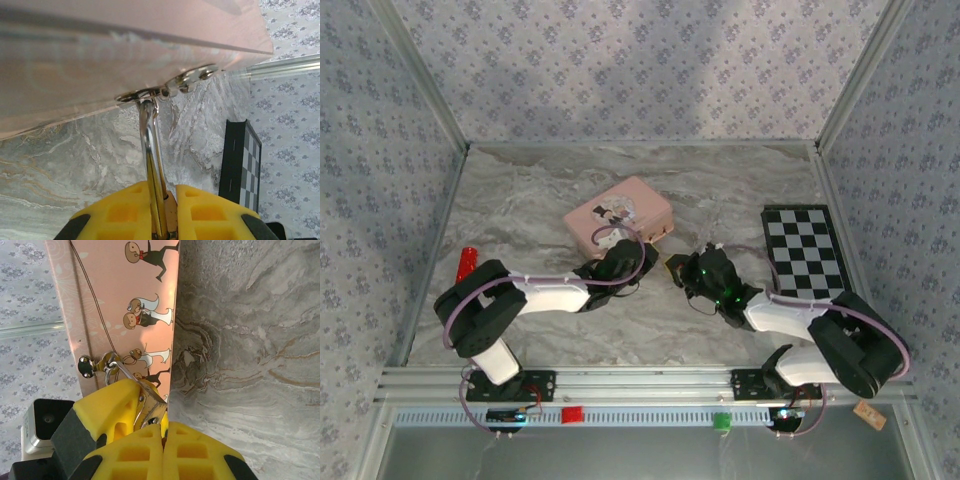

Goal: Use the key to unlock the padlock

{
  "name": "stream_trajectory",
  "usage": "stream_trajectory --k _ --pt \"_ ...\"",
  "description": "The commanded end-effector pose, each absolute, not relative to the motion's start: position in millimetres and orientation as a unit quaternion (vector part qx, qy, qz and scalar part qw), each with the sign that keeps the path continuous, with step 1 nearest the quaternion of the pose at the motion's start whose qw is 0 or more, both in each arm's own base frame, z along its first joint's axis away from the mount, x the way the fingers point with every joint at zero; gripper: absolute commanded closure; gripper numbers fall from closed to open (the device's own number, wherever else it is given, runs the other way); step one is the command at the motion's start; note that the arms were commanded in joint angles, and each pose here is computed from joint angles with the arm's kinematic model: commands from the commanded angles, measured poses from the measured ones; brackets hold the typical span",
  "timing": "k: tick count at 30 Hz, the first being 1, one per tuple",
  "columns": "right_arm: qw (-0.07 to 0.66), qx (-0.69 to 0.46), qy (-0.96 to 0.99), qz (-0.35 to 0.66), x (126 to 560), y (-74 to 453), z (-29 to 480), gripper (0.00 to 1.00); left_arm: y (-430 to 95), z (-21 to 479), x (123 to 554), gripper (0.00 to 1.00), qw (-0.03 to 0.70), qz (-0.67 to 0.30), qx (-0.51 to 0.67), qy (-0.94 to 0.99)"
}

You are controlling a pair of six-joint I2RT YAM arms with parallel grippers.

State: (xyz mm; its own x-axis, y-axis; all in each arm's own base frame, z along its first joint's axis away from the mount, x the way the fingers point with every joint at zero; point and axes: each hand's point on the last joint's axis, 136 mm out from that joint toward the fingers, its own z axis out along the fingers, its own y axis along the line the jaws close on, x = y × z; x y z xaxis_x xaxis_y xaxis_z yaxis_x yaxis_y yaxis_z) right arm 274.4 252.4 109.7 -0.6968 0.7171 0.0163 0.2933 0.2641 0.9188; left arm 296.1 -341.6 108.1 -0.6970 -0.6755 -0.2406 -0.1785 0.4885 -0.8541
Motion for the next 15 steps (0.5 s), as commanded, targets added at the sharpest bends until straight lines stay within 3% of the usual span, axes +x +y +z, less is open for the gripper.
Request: stream_trajectory --k 1,15 --pt "0.211 0.307 0.709 0.598 284.6 282.5 166.4 1.00 -376.8 158.4 287.9 1.00 0.267 -0.515 -0.233 0.780" --pt "0.180 0.317 0.693 0.622 281.6 302.7 171.3 1.00 -368.3 156.0 292.1 1.00 0.281 -0.505 -0.247 0.778"
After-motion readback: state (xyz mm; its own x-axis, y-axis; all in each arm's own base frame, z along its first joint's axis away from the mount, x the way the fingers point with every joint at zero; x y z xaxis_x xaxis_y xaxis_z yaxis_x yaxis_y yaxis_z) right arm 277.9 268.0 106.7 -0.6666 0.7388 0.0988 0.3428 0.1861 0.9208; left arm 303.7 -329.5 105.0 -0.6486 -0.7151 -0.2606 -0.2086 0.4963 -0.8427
